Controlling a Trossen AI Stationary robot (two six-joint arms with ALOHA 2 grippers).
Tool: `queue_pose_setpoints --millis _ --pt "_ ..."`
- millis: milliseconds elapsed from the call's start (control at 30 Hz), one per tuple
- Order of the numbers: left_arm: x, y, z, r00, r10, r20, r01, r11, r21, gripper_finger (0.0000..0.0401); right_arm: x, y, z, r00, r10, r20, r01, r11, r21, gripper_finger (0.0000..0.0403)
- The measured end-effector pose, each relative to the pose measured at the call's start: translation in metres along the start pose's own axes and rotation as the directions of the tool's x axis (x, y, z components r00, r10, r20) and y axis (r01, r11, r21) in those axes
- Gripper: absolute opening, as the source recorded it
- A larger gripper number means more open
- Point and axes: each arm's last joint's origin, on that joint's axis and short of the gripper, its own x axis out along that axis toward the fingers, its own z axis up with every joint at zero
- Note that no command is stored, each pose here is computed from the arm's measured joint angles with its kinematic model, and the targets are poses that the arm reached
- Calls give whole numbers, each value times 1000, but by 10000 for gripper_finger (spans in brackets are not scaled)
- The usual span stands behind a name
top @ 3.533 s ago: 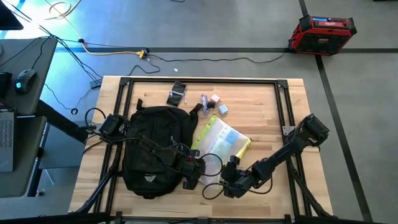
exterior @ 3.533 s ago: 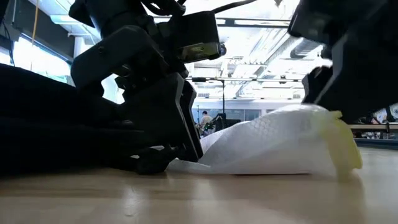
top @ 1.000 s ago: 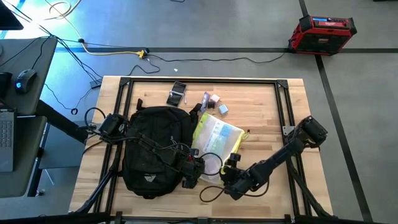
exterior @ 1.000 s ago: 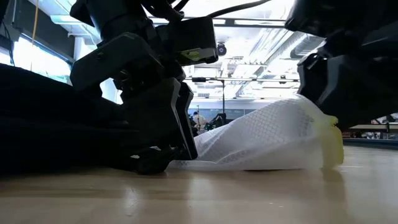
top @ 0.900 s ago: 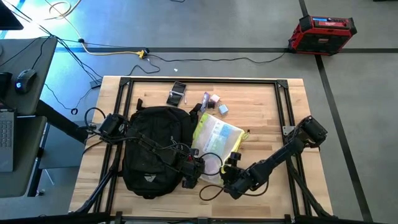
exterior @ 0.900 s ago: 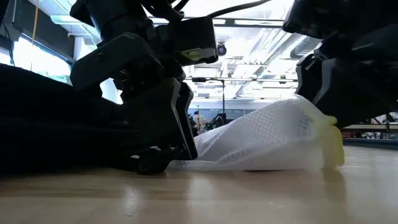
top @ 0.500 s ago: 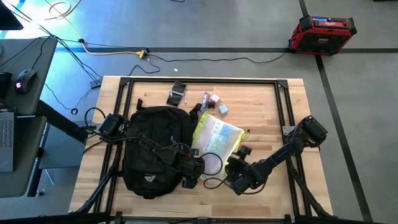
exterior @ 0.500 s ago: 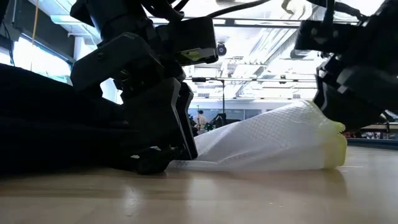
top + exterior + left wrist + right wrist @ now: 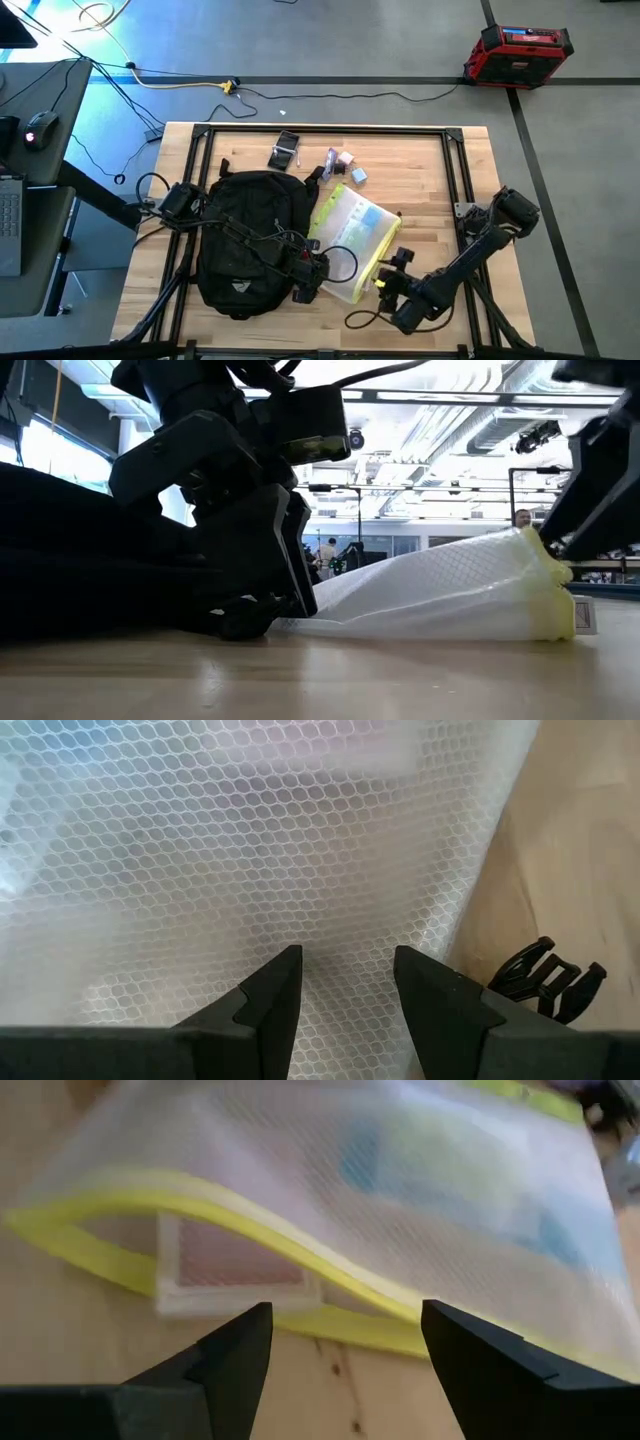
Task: Unpack backpack
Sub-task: Remove the purple playing card box from the green zip bag
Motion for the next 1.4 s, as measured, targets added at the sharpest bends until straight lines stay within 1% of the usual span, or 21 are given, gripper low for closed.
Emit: queue_pose_setpoints --millis 67,167,300,433,500,600,700,800,900,1000,1100,1200,1267,1400 --pt "0 0 0 1000 0 0 0 1000 0 145 -1 4 2 999 32 15 -32 999 3 245" --pt "0 0 0 1000 0 1 0 1000 -1 145 1 11 8 993 114 27 -114 993 -22 249" --pt "0 0 0 1000 0 0 0 1000 -1 145 11 20 18 976 216 32 -214 975 -60 274" --pt "0 0 0 1000 0 0 0 1000 -1 145 27 24 23 953 302 -30 -303 951 -65 311" --pt "0 0 0 1000 0 0 0 1000 -1 145 33 23 24 939 334 -78 -337 941 -38 326" --pt "0 0 0 1000 0 0 0 1000 -2 145 39 20 28 932 347 -104 -348 937 8 344" --pt "0 0 0 1000 0 0 0 1000 -2 145 38 18 30 930 351 -111 -352 936 13 354" --pt "0 0 0 1000 1 0 -1 1000 -2 145 30 13 27 927 344 -148 -346 938 11 355" --pt "0 0 0 1000 0 0 0 1000 -2 145 18 8 21 931 308 -196 -306 951 45 353" --pt "0 0 0 1000 0 0 0 1000 -2 145 10 11 13 924 313 -220 -308 950 56 353" --pt "0 0 0 1000 1 0 -1 1000 -2 145 6 17 11 923 337 -187 -336 941 40 353" --pt "0 0 0 1000 1 0 -1 1000 -2 145 6 20 13 940 321 -112 -322 947 9 352" --pt "0 0 0 1000 1 0 -1 1000 -2 145 8 21 16 941 326 -87 -327 945 1 352" --pt "0 0 0 1000 1 0 -1 1000 -2 145 18 23 19 932 349 -100 -352 936 -4 352"
